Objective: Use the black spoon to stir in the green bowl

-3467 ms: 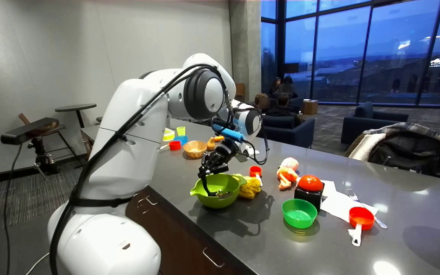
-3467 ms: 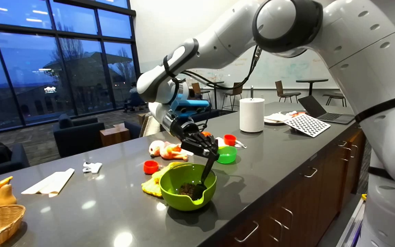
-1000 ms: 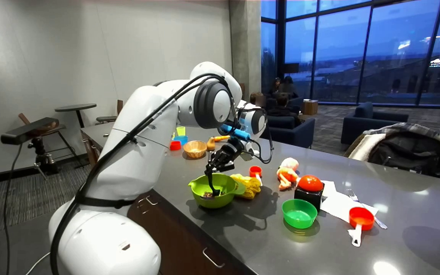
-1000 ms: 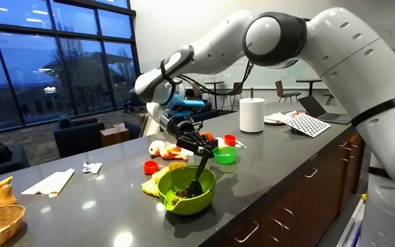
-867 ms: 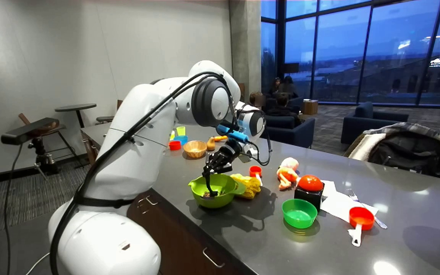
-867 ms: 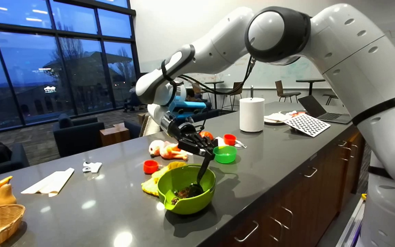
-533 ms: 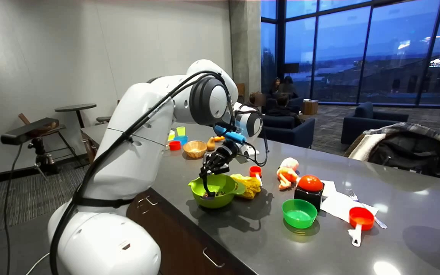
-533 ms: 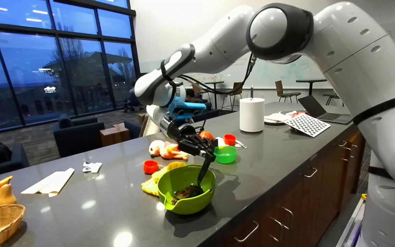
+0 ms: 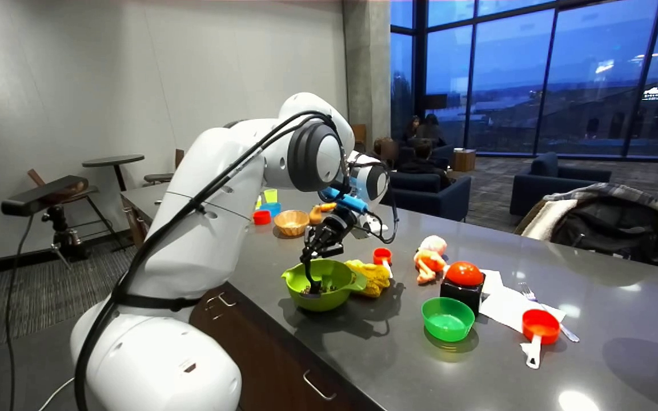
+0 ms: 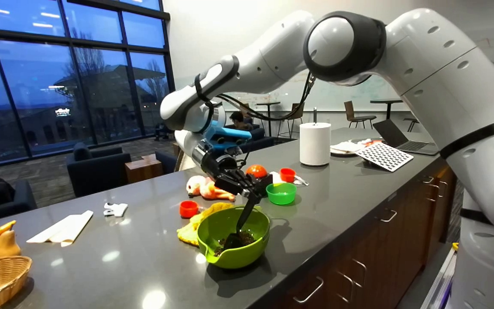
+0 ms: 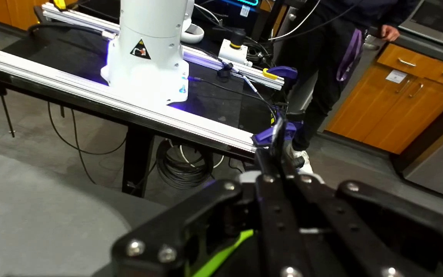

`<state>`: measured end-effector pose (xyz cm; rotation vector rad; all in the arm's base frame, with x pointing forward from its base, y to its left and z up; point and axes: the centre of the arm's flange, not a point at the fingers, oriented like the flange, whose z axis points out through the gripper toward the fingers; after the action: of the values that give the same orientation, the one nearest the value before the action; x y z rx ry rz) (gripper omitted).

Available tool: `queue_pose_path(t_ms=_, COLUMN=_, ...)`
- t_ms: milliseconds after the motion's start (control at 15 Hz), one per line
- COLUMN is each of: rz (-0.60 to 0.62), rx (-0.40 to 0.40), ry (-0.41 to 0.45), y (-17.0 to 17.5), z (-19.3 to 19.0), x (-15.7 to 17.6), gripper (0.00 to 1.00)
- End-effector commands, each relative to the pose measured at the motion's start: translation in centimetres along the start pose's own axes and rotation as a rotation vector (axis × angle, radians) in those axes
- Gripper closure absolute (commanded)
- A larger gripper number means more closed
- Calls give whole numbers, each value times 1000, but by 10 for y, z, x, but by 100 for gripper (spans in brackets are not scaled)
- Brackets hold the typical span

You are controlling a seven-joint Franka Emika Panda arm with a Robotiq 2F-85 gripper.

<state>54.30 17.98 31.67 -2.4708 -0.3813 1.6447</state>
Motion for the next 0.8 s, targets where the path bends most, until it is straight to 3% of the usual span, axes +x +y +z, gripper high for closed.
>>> queue_pose_path(t_ms=0, rz=-45, rx=-41, ry=33, y=-2, z=-21, x=10, gripper=99)
queue_pose_path(t_ms=733, rz=-131, rx=-13, ry=162, y=30, z=-31, x=14, gripper=99)
